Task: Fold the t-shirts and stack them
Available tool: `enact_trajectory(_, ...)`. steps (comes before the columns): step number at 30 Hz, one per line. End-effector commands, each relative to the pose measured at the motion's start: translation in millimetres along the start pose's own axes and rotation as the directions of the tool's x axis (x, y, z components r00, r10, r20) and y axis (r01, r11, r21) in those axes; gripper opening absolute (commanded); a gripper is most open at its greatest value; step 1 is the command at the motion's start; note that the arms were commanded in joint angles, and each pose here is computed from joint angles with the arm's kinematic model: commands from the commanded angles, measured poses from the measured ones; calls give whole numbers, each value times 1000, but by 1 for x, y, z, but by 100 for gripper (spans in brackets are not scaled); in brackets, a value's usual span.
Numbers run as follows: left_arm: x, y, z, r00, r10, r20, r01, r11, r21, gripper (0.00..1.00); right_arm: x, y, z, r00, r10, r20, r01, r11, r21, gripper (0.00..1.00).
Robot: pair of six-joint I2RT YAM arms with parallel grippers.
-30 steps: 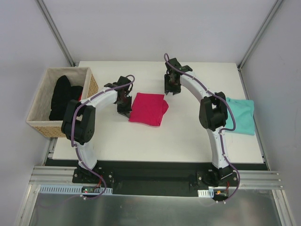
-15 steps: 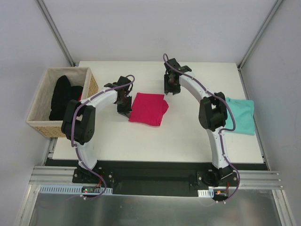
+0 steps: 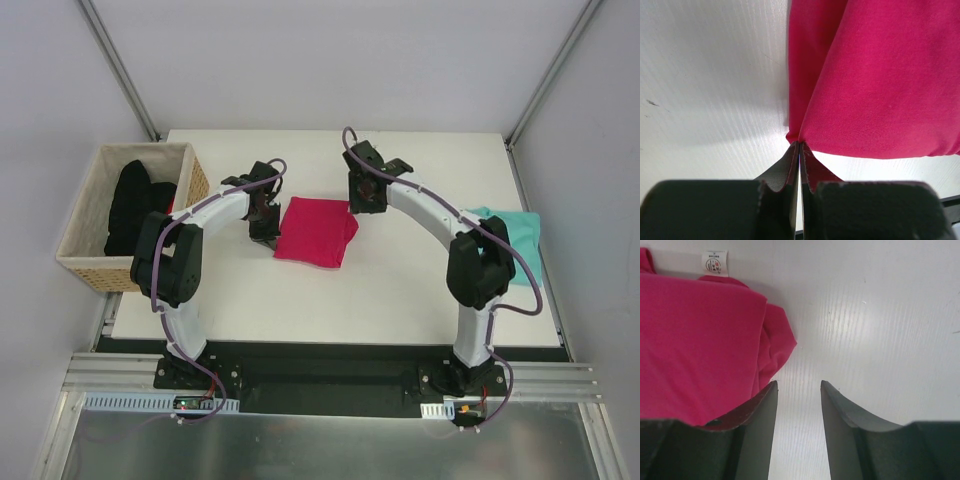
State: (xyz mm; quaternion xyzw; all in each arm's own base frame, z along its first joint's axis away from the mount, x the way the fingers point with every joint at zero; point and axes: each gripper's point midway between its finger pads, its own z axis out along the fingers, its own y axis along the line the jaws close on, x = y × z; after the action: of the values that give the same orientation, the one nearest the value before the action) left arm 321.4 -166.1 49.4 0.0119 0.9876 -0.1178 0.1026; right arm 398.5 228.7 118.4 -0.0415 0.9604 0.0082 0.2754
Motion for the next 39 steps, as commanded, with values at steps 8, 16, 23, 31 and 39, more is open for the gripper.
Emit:
enact_trajectory(8, -14, -6, -14, 999, 4, 39, -6, 1000, 26, 0, 28, 7, -26, 996, 57, 70, -61, 997, 53, 37)
enact_trajectory(16, -11, -5, -13, 1000, 0, 30, -1, 1000, 25, 0, 55, 26, -25, 999, -25, 38, 22, 997, 70, 36)
enact_trajectory(23, -10, -4, -10, 1000, -3, 23, 2, 1000, 19, 0, 76, 37, -35, 999, -41, 35, 38, 997, 71, 36)
enact_trajectory(31, -10, -4, -8, 1000, 4, 20, -5, 1000, 18, 0, 107, 50, -41, 997, -75, 17, 73, 994, 77, 36)
enact_trajectory(39, -10, -4, -9, 1000, 11, 22, -11, 1000, 16, 0, 111, 58, -40, 997, -81, 14, 80, 994, 72, 36)
